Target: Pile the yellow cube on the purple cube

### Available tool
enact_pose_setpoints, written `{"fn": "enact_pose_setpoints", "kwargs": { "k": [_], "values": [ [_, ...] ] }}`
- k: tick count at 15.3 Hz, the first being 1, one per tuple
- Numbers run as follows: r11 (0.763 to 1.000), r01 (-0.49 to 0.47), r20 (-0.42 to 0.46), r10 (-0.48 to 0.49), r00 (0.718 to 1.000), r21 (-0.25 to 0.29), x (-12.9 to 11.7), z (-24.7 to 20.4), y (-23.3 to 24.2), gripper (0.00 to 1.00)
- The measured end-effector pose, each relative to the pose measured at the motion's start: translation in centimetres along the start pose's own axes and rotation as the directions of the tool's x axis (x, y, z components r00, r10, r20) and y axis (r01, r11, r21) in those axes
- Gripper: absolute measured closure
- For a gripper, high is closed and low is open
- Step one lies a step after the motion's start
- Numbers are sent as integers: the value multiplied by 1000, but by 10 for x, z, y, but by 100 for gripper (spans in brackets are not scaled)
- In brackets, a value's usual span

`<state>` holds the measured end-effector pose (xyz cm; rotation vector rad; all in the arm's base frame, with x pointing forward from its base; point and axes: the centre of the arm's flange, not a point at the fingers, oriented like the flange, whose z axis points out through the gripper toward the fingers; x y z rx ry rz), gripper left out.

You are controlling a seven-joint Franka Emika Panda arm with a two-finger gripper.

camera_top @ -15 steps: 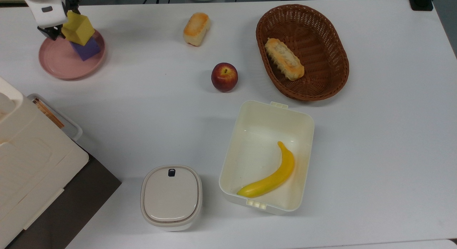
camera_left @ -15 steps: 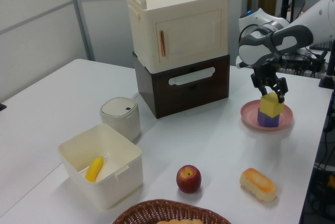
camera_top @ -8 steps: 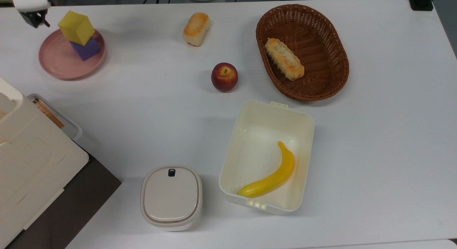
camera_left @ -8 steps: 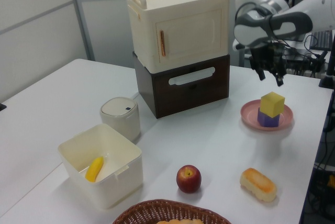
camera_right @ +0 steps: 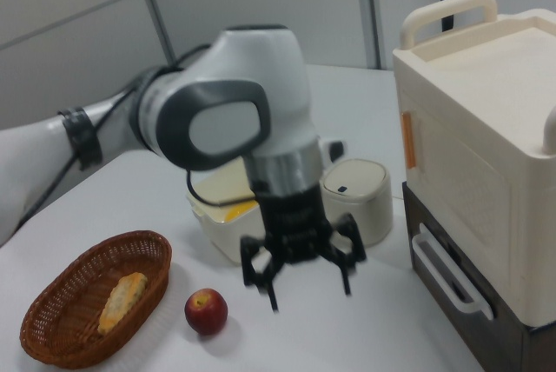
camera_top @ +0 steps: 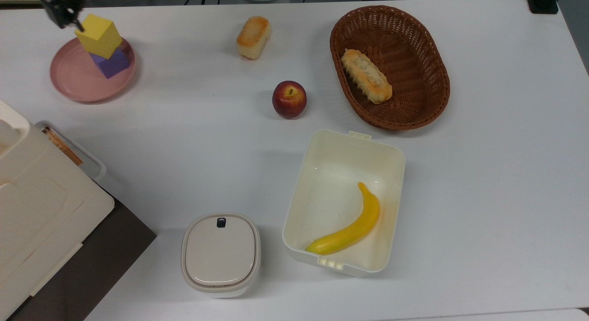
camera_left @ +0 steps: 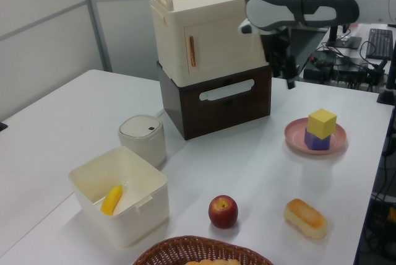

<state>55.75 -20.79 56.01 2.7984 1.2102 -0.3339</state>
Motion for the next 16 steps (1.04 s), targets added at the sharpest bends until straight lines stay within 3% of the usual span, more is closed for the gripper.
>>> {"fn": "enact_pose_setpoints", "kwargs": {
  "k": [3,7,12,16],
  "values": [
    [979,-203,-32,202,979,-24,57,-22,-29,0],
    [887,-462,-68,460,885,-17,107,-38,-61,0],
    [775,-630,-88,632,770,53,120,-41,-71,0],
    [728,-684,-141,683,717,49,117,-44,-59,0]
  ]
}}
